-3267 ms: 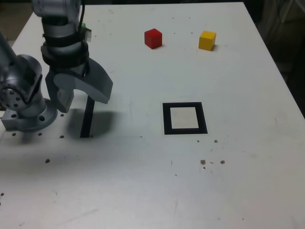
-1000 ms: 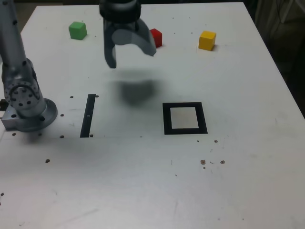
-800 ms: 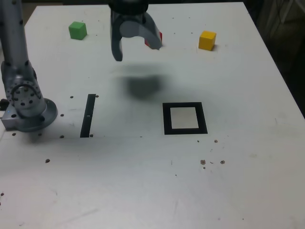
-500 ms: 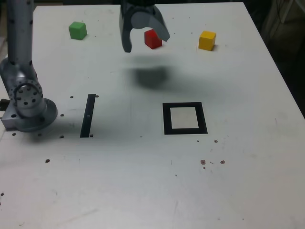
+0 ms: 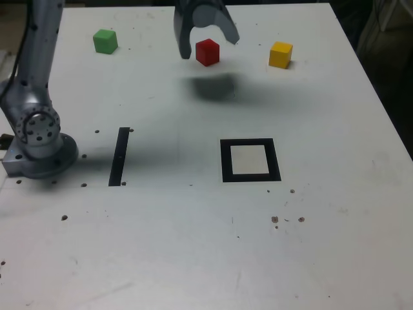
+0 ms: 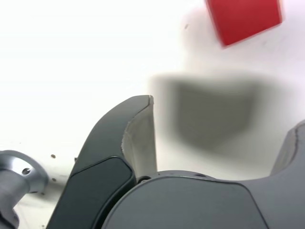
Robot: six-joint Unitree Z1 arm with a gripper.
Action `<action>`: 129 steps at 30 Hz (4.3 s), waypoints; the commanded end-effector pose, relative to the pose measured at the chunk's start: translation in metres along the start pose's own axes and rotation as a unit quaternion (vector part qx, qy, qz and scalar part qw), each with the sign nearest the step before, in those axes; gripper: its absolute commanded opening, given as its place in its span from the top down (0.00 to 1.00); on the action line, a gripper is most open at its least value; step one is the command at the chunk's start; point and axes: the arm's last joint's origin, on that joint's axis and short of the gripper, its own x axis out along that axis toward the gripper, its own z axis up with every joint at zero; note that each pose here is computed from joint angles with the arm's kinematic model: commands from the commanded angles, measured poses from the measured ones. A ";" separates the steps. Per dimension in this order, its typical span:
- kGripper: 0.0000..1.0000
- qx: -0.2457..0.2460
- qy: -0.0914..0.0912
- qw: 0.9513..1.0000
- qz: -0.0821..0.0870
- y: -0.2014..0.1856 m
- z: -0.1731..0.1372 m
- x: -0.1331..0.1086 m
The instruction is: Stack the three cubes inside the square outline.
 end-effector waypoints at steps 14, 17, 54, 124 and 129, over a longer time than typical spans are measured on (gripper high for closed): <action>0.05 -0.026 0.014 0.999 -0.016 0.044 0.021 0.010; 0.05 -0.034 0.013 0.999 -0.020 0.051 0.021 0.012; 0.05 -0.191 0.039 0.980 -0.048 0.065 0.019 0.010; 0.61 -0.153 0.032 0.987 -0.046 0.065 0.049 0.038; 0.61 -0.139 0.022 0.989 -0.040 0.049 0.043 0.029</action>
